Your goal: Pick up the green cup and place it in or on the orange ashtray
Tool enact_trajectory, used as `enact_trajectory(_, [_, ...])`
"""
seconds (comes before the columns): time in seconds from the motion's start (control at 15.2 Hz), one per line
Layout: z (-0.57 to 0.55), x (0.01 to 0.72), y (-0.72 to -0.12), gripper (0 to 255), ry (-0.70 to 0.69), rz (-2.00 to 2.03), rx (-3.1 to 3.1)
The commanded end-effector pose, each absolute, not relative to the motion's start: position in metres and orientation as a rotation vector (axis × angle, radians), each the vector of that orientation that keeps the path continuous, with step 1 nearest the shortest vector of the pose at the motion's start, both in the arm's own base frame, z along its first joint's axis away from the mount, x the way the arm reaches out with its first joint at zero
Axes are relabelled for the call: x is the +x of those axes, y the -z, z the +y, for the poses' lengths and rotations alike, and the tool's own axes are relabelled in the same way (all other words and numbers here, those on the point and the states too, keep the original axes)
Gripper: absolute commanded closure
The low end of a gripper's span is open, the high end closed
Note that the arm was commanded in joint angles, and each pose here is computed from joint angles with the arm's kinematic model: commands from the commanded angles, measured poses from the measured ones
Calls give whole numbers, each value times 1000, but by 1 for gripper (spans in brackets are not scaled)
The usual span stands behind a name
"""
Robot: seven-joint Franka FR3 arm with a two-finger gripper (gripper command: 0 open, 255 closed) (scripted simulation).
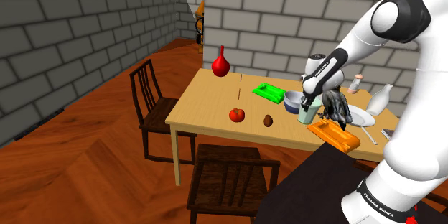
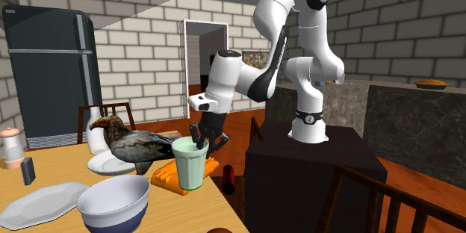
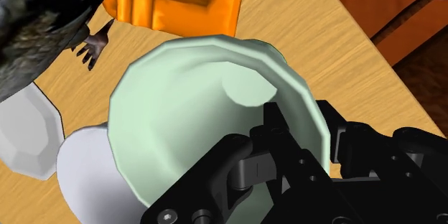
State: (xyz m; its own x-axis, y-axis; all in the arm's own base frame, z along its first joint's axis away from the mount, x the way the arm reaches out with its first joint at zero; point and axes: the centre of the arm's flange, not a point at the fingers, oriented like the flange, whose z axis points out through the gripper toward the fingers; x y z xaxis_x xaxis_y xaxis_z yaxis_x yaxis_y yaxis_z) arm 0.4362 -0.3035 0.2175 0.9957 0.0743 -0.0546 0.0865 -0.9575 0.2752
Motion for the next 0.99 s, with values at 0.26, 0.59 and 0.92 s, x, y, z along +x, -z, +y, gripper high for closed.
enact_trajectory(0.26, [-304,435,-250,255,63,117,2857])
enact_trajectory(0.59, [-319,414,-272,255,63,117,2857])
enact_trajectory(0.92, [-355,361,-288,255,63,117,2857])
